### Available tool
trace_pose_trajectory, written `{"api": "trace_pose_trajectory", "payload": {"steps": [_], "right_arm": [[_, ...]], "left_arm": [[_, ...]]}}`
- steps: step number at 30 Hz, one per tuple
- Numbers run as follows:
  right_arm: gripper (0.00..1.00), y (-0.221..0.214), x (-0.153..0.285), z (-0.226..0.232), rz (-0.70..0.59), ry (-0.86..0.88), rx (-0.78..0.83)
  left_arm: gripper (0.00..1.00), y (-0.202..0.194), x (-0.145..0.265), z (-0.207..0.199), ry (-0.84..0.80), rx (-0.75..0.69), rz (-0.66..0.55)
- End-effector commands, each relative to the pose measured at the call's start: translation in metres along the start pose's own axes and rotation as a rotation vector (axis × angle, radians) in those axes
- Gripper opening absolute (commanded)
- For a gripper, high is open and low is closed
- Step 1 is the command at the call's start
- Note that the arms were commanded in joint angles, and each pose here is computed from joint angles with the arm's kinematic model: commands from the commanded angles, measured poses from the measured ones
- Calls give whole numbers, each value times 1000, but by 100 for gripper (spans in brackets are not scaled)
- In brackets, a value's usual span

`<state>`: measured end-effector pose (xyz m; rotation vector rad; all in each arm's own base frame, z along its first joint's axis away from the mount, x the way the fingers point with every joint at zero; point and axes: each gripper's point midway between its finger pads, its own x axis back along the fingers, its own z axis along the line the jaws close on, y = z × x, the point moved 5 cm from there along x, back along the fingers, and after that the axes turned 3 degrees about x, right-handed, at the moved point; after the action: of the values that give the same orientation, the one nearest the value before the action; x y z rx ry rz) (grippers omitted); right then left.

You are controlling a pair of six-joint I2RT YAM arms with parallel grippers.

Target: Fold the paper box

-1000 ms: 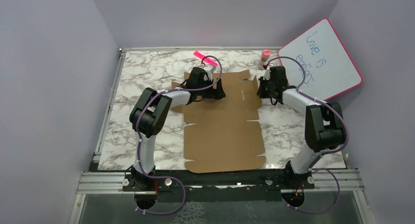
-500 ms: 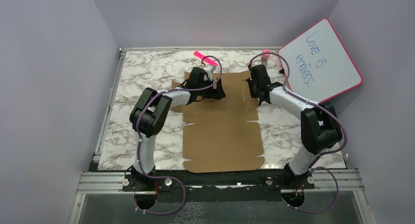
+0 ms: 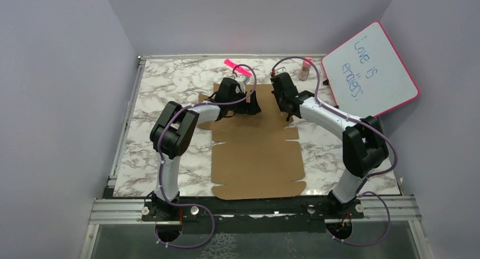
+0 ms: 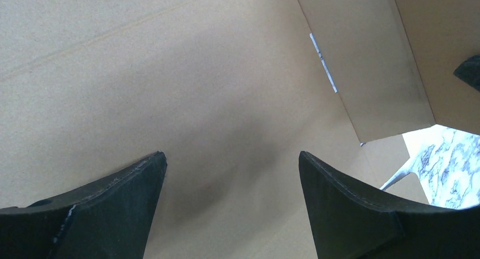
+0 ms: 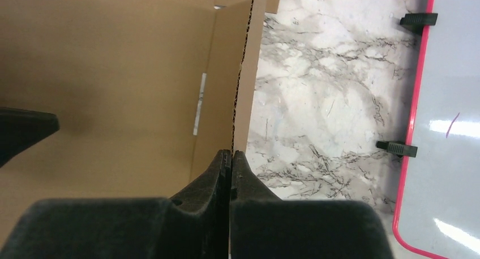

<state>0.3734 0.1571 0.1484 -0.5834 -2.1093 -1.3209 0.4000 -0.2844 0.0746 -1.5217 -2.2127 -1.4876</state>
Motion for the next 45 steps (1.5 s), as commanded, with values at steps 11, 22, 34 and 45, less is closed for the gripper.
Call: {"api": "trace_pose_trajectory", "payload": {"steps": [11, 22, 34, 45], "right_arm": [[5, 10, 7, 60, 7, 63, 77], [13, 14, 20, 50, -44, 57, 51], [55, -18, 52, -1, -134, 196, -215], [69, -76, 55, -23, -127, 272, -471]], "left_arm": [[89, -59, -6, 29, 90, 95, 183], [89, -47, 0, 22, 82, 90, 156], [90, -17, 20, 2, 76, 82, 68], [90, -12, 42, -25, 69, 86, 7]]}}
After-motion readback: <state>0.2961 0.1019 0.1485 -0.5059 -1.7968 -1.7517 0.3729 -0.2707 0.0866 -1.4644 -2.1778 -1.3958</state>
